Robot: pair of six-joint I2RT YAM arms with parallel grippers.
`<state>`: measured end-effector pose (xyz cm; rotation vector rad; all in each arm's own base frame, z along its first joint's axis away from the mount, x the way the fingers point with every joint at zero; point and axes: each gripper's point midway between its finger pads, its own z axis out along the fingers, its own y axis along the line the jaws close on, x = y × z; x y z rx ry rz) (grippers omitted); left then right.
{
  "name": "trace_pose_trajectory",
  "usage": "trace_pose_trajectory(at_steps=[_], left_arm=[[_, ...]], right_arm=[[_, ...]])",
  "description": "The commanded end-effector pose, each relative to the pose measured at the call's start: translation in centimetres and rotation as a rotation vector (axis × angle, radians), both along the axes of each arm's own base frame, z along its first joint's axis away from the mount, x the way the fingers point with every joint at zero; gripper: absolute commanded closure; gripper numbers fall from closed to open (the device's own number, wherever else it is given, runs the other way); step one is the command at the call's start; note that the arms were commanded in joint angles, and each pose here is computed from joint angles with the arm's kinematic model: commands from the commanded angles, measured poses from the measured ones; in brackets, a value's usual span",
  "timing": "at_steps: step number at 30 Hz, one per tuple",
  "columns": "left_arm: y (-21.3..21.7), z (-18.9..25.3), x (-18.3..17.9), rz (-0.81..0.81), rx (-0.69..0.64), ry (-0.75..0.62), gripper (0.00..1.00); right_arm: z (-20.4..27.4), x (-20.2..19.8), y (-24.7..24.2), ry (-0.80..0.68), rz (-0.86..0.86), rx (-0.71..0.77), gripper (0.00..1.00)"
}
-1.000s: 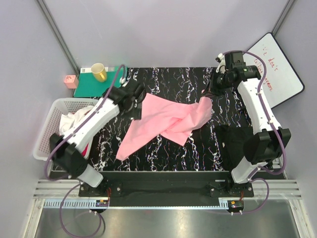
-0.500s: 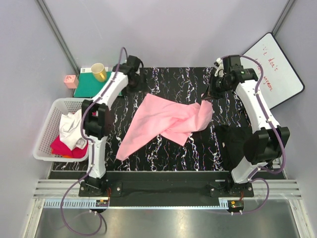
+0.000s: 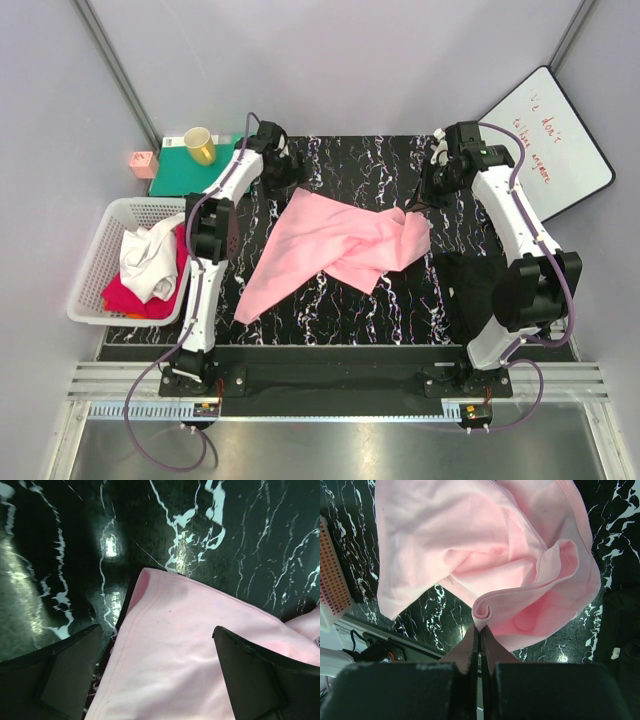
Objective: Fold and stack the t-shirts
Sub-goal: Flatten out the tshirt
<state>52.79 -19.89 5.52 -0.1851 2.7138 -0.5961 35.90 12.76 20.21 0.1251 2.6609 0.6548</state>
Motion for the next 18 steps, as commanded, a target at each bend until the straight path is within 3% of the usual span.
trace_pose_trajectory(at_steps=[1,6,10,16,17,18], left_arm=[[-1.6,1.9,0.7,-0.014,-0.095,-0.032,0.01],[-1.9,1.1,1.1,-0.007,-0.109,-0.026,0.03],[-1.7,-1.0,0.4,-0.006,-0.094,0.022,0.26],[-0.4,-3.6,-0.9,-0.001,-0.006,0.079,0.33],[-0.3,-3.8,-0.9,0.000,-0.002,0.082,0.46],[-0.2,-3.9,-0.8,0.005,0.006,0.079,0.51]], right_arm=[[0.7,0.6,0.1,-0.036,-0.013,0.014,1.00],[1.0,0.6,0.0,-0.043,-0.013,0.012,1.00],[0.9,0.6,0.0,-0.043,-0.014,0.007,1.00],[0.9,0.7,0.1,-0.041,-0.014,0.012,1.00],[0.8,0.7,0.1,-0.039,-0.014,0.012,1.00],[0.8,0.6,0.1,-0.037,-0.015,0.014,1.00]])
